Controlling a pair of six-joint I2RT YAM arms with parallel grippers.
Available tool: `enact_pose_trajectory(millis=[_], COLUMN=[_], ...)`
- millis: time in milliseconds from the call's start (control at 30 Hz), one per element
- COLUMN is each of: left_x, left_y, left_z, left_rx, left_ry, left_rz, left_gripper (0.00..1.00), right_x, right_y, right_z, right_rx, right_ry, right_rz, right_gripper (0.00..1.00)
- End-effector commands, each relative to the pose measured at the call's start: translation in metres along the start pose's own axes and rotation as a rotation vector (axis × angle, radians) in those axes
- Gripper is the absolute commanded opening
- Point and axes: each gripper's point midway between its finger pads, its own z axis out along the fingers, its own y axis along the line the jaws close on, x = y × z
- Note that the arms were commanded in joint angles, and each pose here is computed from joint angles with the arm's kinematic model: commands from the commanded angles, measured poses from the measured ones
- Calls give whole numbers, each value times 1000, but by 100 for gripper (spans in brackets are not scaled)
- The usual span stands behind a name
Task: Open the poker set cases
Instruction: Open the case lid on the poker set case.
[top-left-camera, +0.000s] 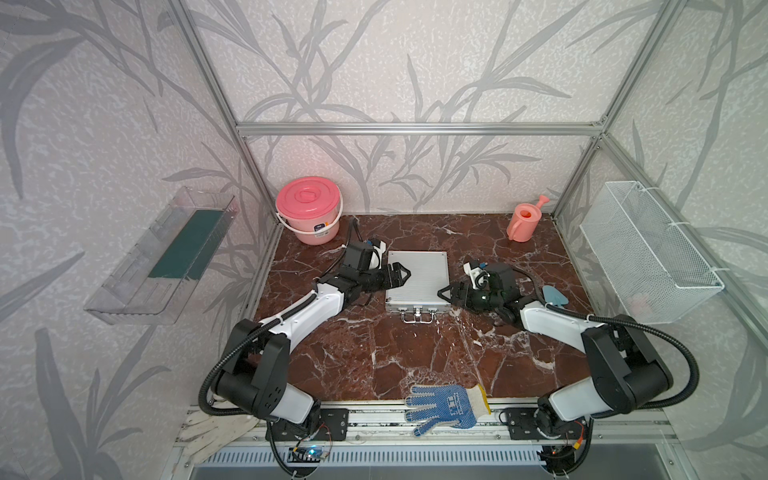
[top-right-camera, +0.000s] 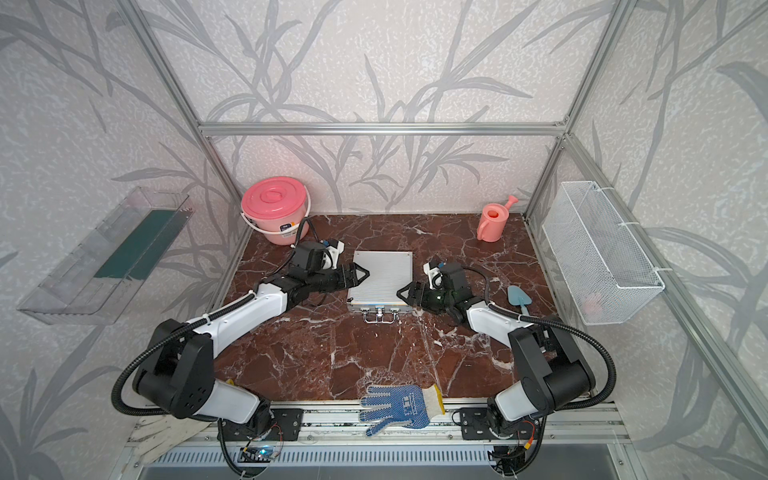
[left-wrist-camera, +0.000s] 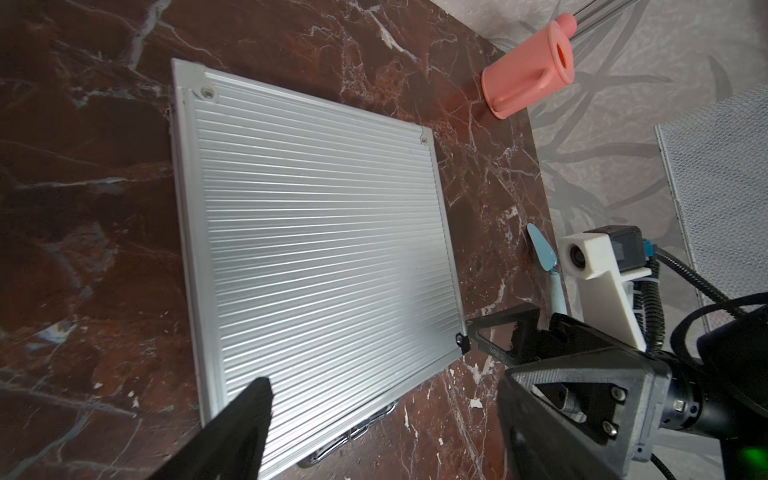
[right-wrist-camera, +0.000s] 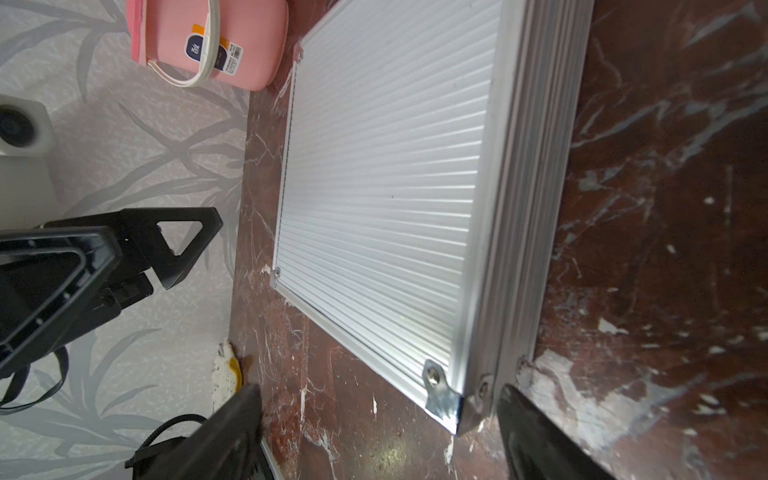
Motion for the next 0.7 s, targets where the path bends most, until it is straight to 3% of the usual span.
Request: enact_pose_trajectory(millis=[0, 467, 667], left_x=[21, 52, 41], left_y=[28, 27, 16], left_z=[-13, 23, 23], left_rx=[-84, -23, 13], left_ry=[33, 140, 105], left_rz=[-20, -57, -58], left_gripper=[87, 89, 89], right_x=[-2, -9, -14], right_y=[-2, 6, 21], right_z=[2, 23, 23], right_rx=[39, 12, -30], right_ry=[12, 34, 19], right_rz=[-45, -52, -58], right_gripper=[88, 88, 85])
